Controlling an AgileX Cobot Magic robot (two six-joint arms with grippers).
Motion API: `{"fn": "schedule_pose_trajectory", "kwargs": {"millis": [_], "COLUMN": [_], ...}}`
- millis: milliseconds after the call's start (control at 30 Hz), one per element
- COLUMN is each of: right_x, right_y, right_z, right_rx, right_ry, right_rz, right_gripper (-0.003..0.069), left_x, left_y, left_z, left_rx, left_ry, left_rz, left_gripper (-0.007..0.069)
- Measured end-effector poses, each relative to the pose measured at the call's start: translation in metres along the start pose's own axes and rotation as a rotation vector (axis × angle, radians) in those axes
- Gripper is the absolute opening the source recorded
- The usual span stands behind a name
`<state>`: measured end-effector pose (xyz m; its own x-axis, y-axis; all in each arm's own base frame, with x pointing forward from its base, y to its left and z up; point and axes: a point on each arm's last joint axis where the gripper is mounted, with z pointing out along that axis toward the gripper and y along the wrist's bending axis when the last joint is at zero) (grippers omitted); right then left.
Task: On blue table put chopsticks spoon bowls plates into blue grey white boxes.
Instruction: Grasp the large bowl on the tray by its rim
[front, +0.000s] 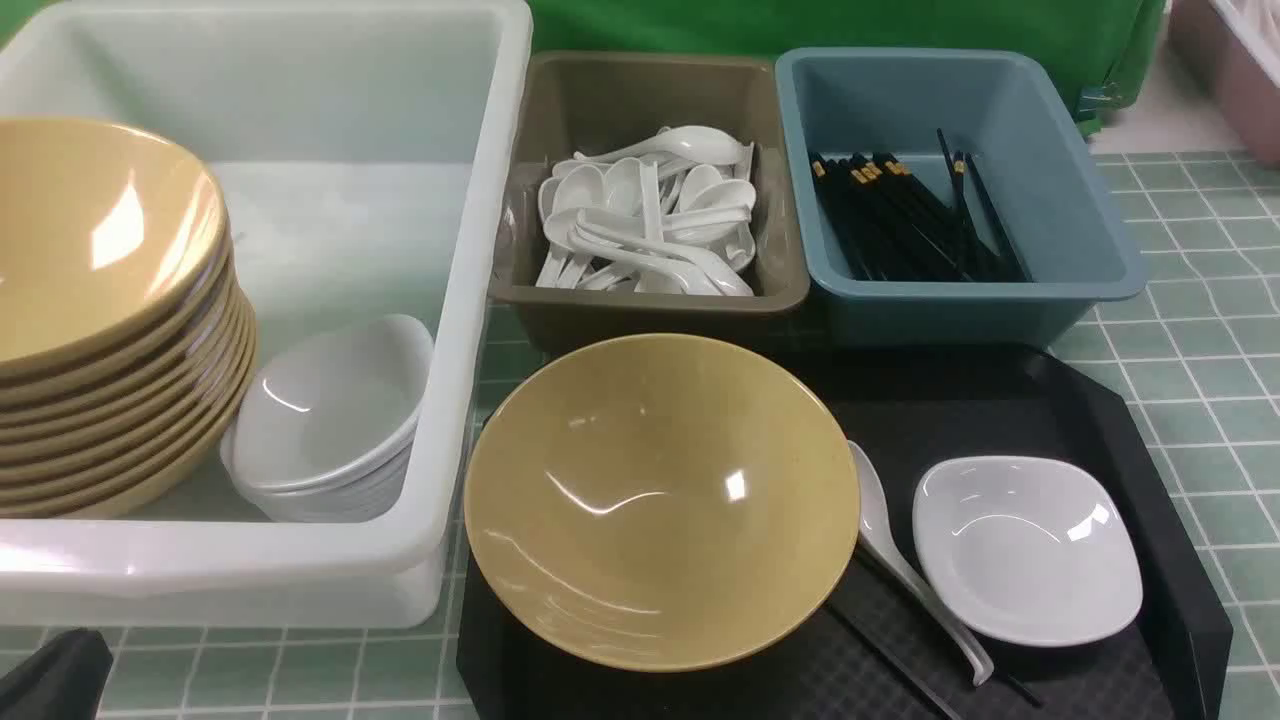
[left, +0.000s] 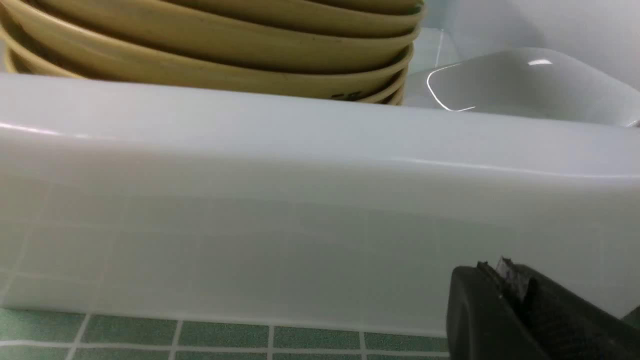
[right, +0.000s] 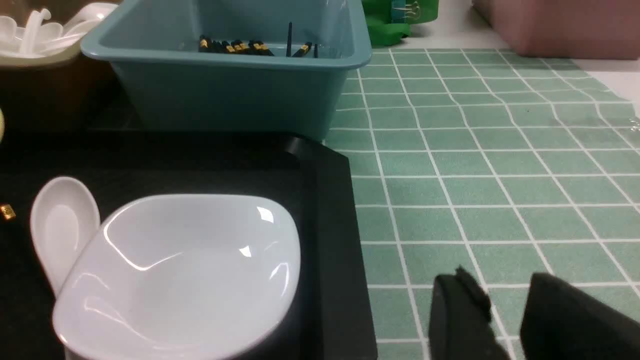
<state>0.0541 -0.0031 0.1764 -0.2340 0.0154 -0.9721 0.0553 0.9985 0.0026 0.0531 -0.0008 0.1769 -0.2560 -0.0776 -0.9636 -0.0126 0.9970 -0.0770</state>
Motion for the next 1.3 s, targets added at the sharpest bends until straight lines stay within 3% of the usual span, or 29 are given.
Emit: {"fn": "schedule_pose_trajectory", "kwargs": {"millis": [1300], "right_x": [-0.0021], "right_y": [0.0], "right_z": [0.0], "right_rx": [0.0], "right_ry": [-0.023], "right_rz": [0.0], "right_gripper": [0.0237], "left_x": [-0.0037], "left_y": [0.0005], "left_z": [0.0006], "left_rx": [-0.005], "left_ry": [-0.06], "left_rz": [0.03], "left_gripper": [0.0001]}}
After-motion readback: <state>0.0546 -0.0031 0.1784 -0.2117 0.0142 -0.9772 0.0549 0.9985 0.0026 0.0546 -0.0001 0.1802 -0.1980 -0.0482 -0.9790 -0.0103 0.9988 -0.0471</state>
